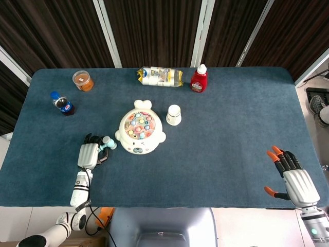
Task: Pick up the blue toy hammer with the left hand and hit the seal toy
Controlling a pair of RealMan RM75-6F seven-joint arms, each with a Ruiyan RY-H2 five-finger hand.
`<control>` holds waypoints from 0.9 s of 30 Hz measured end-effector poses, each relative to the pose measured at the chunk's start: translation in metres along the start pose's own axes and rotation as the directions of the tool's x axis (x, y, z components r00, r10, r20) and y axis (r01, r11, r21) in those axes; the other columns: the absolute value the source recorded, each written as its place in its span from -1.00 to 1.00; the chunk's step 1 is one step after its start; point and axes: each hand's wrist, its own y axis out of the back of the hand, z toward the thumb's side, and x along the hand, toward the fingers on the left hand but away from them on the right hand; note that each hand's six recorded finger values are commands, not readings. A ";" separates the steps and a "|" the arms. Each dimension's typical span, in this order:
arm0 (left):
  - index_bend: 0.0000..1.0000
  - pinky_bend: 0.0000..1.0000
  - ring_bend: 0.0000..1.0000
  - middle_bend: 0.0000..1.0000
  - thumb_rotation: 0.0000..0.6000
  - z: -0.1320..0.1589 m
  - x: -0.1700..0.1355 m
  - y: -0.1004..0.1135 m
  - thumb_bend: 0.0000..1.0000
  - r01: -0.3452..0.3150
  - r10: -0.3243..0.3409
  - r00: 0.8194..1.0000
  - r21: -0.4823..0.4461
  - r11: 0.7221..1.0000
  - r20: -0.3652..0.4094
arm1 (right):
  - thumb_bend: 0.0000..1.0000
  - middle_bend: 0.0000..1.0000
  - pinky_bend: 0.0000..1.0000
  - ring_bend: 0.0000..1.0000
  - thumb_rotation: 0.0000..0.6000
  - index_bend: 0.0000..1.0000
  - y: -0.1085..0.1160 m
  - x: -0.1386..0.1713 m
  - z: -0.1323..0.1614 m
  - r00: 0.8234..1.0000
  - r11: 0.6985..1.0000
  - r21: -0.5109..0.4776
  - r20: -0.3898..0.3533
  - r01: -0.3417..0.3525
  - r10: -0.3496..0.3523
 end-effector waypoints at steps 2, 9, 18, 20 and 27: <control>-0.46 -0.80 -0.62 -0.27 0.28 -0.001 0.001 0.000 0.13 0.006 -0.006 1.000 0.002 1.000 -0.001 | -0.46 -1.00 -1.00 -1.00 1.00 -1.00 0.000 0.000 0.000 1.000 1.000 0.000 0.001 0.000 0.000; -0.48 -0.80 -0.62 -0.29 0.26 -0.001 0.001 -0.001 0.13 0.014 -0.014 1.000 0.004 1.000 0.000 | -0.46 -1.00 -1.00 -1.00 1.00 -1.00 0.000 0.000 0.000 1.000 1.000 0.001 0.001 -0.001 0.001; -0.58 -0.83 -0.67 -0.42 0.09 0.003 0.000 0.005 0.02 -0.013 0.013 1.000 -0.004 1.000 0.025 | -0.46 -1.00 -1.00 -1.00 1.00 -1.00 -0.001 -0.001 0.000 1.000 1.000 0.002 0.002 -0.003 0.003; -0.60 -0.84 -0.68 -0.44 0.01 0.003 0.000 0.006 0.02 -0.016 0.016 0.999 -0.005 1.000 0.028 | -0.46 -1.00 -1.00 -1.00 1.00 -1.00 -0.001 0.000 0.000 1.000 1.000 0.002 0.002 -0.003 0.003; -0.61 -0.84 -0.68 -0.50 -0.13 0.004 0.000 0.007 0.00 -0.014 0.014 0.999 0.003 1.000 0.036 | -0.46 -1.00 -1.00 -1.00 1.00 -1.00 0.000 0.000 -0.001 1.000 1.000 -0.001 0.003 0.001 -0.001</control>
